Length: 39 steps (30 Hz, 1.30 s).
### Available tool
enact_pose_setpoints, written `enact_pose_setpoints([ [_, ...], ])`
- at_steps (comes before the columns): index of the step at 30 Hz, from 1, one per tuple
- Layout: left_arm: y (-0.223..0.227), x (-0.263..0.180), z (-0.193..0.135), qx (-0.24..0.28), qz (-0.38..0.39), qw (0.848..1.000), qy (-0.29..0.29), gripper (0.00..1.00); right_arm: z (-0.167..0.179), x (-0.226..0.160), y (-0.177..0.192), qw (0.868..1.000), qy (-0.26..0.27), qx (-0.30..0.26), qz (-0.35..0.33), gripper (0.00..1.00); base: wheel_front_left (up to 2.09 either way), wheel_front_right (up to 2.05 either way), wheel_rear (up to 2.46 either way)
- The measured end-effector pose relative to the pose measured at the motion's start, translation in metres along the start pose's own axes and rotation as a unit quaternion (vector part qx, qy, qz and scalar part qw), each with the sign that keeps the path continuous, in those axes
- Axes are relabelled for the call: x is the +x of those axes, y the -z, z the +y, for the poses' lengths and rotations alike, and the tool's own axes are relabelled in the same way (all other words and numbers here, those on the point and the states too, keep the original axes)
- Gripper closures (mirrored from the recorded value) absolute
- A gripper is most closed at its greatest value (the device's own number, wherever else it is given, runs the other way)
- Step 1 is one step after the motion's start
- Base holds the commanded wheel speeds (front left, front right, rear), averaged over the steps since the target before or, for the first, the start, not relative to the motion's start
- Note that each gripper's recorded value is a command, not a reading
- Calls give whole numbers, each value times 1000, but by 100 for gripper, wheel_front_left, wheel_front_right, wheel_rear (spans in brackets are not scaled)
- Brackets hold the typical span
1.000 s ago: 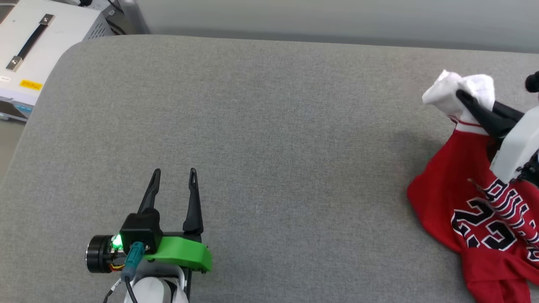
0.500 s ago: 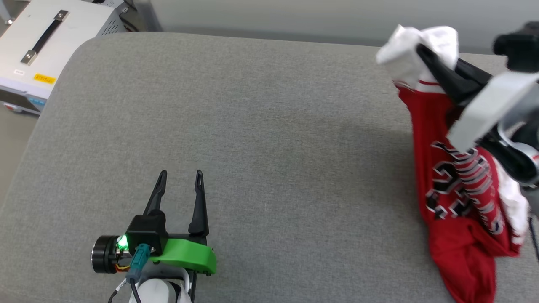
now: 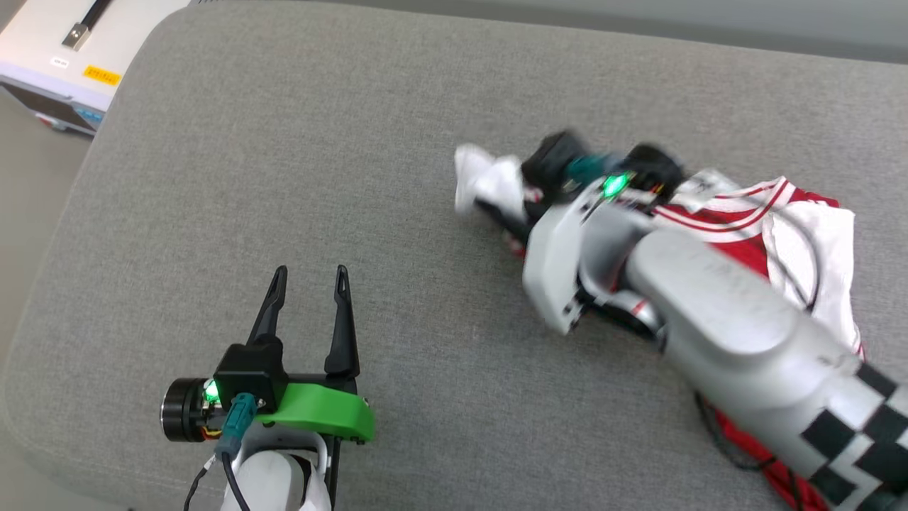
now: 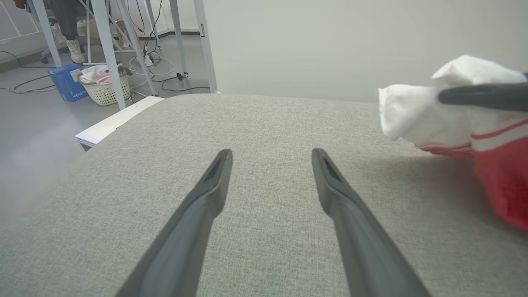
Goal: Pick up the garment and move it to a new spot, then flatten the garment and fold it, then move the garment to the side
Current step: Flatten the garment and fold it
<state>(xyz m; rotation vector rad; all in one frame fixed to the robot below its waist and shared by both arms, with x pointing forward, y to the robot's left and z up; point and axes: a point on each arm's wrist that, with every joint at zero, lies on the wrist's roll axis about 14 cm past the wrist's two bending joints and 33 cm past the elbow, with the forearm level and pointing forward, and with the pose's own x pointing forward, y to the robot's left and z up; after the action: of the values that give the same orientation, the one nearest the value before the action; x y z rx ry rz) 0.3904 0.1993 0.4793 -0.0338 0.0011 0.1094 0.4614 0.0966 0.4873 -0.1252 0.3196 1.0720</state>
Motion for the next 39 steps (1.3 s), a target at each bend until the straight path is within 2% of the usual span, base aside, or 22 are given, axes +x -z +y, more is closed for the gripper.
enact_pose_setpoints([
  [4,5,2,3,-2,8,1000,-6,0,33,17,54,996,-42,-1,74,100,0,0,0],
  [11,8,5,5,-2,11,1000,-10,0,55,14,114,983,-66,28,169,100,0,0,0],
  [12,8,6,4,-2,11,1000,-9,0,55,13,114,983,-65,33,170,91,0,0,0],
  [13,8,6,4,-3,10,1000,-9,0,55,12,114,983,-64,36,170,64,0,0,0],
  [14,7,6,4,-3,10,1000,-9,0,54,11,113,983,-62,39,167,19,0,0,0],
  [15,7,6,3,-3,9,1000,-8,0,54,11,111,985,-60,40,160,0,0,0,0],
  [21,-4,6,0,-2,-7,1000,-2,0,49,5,74,996,-51,28,62,0,0,0,0],
  [26,-12,1,0,3,-19,1000,-1,0,35,-13,36,999,-32,15,-28,0,0,0,0],
  [32,-22,-5,-3,6,-34,999,5,0,-36,-64,2,992,74,-5,-104,0,0,0,0],
  [39,-30,-9,-12,7,-47,999,20,0,-91,-137,-5,978,177,-32,-108,0,0,0,0],
])
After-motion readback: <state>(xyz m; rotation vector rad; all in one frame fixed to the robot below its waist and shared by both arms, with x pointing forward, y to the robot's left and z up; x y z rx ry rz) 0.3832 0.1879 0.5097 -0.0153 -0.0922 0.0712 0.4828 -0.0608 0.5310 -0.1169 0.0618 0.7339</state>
